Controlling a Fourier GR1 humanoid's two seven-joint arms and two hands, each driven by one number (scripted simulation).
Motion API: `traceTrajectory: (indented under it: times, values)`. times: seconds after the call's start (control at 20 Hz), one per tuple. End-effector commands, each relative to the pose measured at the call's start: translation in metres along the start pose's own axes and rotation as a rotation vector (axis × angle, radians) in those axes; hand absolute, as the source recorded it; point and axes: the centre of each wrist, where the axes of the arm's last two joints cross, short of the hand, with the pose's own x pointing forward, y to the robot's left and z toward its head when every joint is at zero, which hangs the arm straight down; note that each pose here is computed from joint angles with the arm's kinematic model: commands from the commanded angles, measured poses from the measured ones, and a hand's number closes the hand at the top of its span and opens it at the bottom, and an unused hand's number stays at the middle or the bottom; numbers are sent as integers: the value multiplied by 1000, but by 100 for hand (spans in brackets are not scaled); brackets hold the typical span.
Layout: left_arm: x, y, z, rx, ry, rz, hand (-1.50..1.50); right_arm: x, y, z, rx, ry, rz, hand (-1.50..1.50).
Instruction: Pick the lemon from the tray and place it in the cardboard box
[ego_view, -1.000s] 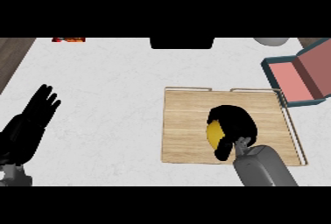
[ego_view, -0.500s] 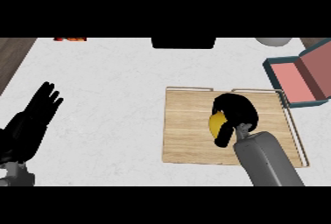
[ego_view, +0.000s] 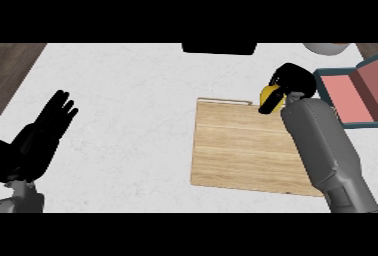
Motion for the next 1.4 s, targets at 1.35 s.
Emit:
traceTrajectory:
  times: [1.35]
  values:
    - [-5,7,2,51,11,4,0,3,-180,-9,-651,239,-108,150]
